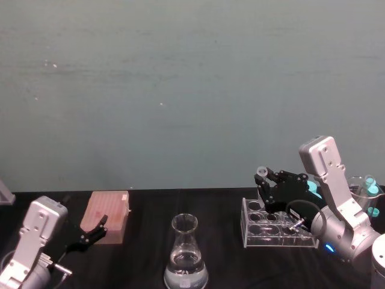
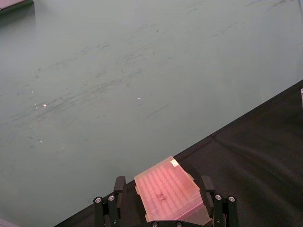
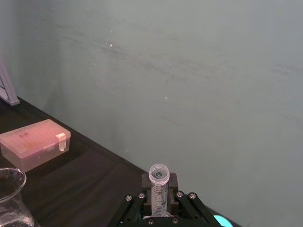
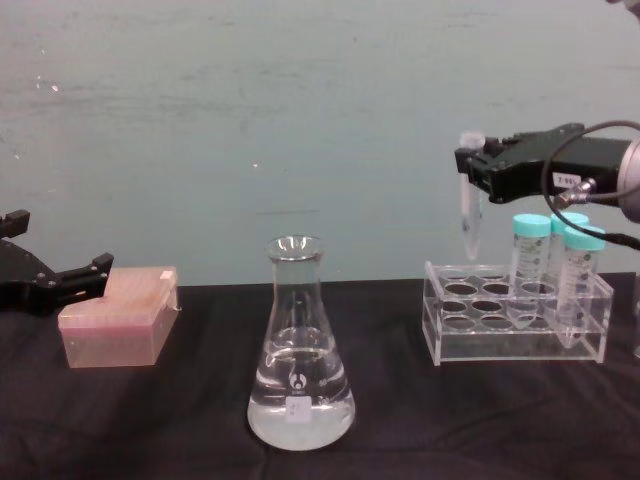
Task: Pour the liquid from the test tube into the beaker using one hand.
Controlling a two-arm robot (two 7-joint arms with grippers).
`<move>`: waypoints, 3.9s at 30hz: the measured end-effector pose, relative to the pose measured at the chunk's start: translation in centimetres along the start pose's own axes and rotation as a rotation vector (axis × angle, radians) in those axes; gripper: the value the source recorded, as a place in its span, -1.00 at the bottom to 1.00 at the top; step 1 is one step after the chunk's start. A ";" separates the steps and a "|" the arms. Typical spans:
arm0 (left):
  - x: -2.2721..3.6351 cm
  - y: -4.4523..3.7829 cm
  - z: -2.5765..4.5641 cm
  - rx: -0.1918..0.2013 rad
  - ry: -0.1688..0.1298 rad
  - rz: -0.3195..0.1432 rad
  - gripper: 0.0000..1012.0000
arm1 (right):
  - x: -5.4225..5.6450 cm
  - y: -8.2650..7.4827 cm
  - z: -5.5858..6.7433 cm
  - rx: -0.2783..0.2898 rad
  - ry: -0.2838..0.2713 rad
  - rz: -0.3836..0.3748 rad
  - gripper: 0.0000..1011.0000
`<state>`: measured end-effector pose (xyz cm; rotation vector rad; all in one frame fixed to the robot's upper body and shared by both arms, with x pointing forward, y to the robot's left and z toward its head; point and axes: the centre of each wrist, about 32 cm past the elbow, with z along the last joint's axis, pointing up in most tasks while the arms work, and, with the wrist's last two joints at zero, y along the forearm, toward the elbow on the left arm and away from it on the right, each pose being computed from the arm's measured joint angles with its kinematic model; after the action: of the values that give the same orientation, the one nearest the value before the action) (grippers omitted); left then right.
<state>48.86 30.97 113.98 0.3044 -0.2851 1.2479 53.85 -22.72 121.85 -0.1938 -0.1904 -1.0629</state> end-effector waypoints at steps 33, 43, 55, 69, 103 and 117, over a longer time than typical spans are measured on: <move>0.00 0.00 0.00 0.000 0.000 0.000 0.98 | 0.7 1.5 -1.9 -0.057 0.091 0.038 -0.62; 0.00 0.00 0.00 0.000 0.000 0.000 0.98 | 0.9 1.7 -2.5 -0.072 0.103 0.035 -0.62; 0.00 0.00 0.00 0.000 0.000 0.000 0.98 | 0.9 1.9 -2.9 -0.088 0.127 0.036 -0.62; 0.00 0.00 0.00 0.000 0.000 0.000 0.98 | 1.0 2.0 -2.9 -0.097 0.140 0.037 -0.62; 0.00 0.00 0.00 0.000 0.000 0.000 0.98 | 1.0 2.0 -2.9 -0.096 0.136 0.037 0.98; 0.00 0.00 0.00 0.000 0.000 0.000 0.98 | 1.0 2.0 -2.9 -0.096 0.136 0.037 0.98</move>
<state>48.86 30.97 113.98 0.3045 -0.2850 1.2480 56.24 -23.36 119.13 -0.2102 -0.0136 -1.0454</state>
